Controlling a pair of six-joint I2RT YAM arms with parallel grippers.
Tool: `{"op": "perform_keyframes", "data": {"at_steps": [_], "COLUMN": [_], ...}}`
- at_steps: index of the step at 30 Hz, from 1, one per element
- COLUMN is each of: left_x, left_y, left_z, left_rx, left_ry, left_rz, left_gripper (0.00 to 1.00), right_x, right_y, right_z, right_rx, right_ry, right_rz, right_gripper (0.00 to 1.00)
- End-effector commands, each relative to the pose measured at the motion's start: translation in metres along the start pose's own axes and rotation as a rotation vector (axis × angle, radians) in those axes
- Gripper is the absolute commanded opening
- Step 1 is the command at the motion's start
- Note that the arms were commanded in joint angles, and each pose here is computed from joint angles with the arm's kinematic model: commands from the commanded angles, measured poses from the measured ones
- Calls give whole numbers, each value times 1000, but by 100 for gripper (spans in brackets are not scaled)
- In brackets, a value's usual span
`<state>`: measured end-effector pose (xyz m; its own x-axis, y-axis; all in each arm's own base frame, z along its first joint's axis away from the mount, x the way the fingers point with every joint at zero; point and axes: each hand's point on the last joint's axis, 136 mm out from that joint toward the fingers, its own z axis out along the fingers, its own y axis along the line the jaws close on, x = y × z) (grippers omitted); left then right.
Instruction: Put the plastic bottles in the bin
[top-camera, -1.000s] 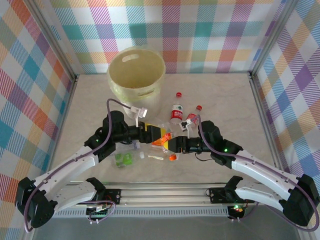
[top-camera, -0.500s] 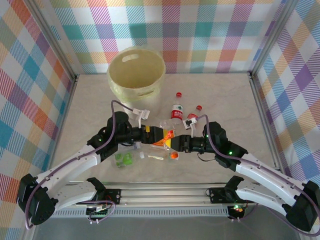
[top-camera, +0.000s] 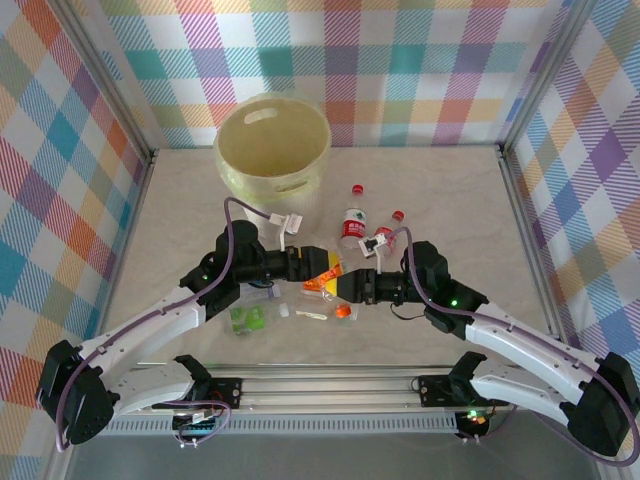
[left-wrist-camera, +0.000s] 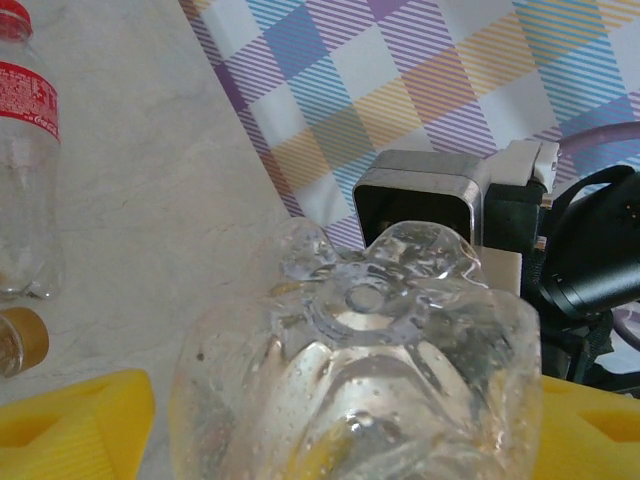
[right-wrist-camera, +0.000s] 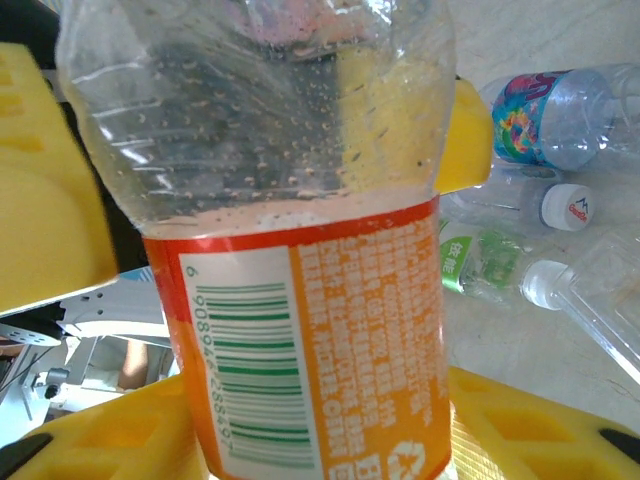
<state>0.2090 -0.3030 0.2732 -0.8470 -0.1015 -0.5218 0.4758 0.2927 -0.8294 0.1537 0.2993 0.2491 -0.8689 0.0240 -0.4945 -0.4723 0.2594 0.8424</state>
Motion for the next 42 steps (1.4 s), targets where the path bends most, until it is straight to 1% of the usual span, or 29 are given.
{"op": "perform_keyframes", "data": {"at_steps": [1,2,5,7,11,14,17,19,20,21,23,28,32,36,39,42], "left_x": [-10,-10,-11,-11,-6,-6,-11,-15,-18,-21,-27,-55,-93,-136,-167,-193], "left_y": [-22,-24,-24,-26,-30,-32,-37,-41,-43,-40,-36,-38,-42,-47,-47,-41], "left_z": [-4,-4,-4,-5,-11,-18,-23,-28,-31,-34,-40,-55,-67,-78,-83,-88], "left_rx": [50,55,54,54,68,64,44,19,0,-32,-99,-205,-289,-337,-364,-394], "left_ry": [-24,-23,-20,-20,-20,-43,-63,-70,-79,-92,-106,-128,-160,-216,-245,-285], "left_rz": [10,2,-29,-40,-37,-25,-6,11,17,26,51,101,150,196,206,195], "left_gripper": [77,73,68,61,56,54,52,51,51,51,50,50,50,50,50,50], "right_x": [-2,-1,0,2,5,3,1,-5,-7,-9,-13,-17,-22,-33,-38,-39], "right_y": [12,10,6,4,-3,-4,-3,3,6,8,12,18,19,27,35,33], "right_z": [0,-1,-2,-2,-7,-8,-5,-5,-5,-5,-6,-13,-26,-36,-41,-45], "right_rx": [-50,-43,-20,-16,-3,16,35,26,23,24,22,50,108,157,161,184], "right_ry": [0,-1,-3,3,-23,-30,-11,-21,-24,-27,-35,-36,-71,-99,-113,-130], "right_rz": [-9,-2,23,35,14,-10,-36,-56,-68,-82,-104,-153,-211,-264,-292,-305], "right_gripper": [51,51,51,51,52,54,61,68,75,79,83,90,94,100,100,100]}}
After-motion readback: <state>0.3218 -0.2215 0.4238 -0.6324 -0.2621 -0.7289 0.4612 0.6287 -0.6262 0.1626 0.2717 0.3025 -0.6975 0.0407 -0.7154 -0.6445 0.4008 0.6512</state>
